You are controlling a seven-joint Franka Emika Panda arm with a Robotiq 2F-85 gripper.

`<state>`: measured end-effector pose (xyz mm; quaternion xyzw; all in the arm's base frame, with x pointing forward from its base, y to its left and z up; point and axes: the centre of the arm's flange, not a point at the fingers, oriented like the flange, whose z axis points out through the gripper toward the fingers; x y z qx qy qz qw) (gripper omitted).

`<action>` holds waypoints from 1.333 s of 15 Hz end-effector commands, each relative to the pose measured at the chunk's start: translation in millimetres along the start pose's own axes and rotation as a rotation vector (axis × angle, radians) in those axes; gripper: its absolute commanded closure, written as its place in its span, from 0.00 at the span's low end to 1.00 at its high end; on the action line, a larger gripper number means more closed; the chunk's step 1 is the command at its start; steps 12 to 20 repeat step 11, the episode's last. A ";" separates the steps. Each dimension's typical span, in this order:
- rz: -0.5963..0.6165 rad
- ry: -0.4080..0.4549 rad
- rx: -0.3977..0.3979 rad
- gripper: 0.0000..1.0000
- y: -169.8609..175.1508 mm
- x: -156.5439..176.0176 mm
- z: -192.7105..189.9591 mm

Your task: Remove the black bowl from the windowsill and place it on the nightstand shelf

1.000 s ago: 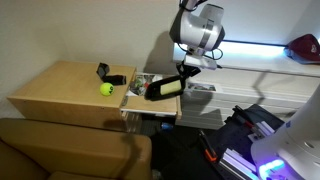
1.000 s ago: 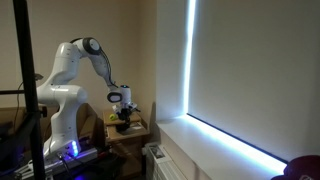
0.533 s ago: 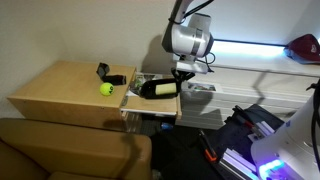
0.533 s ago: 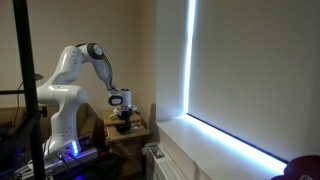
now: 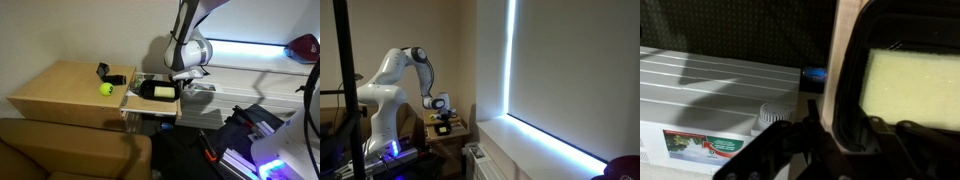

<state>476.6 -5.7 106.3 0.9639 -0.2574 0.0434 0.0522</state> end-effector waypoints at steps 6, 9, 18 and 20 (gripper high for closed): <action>-0.005 0.016 0.020 0.01 42.6 28.4 -75.3; -0.021 0.004 0.059 0.00 66.2 30.0 -114.6; 0.024 -0.017 0.061 0.00 93.5 42.5 -125.0; 0.024 -0.017 0.061 0.00 93.5 42.5 -125.0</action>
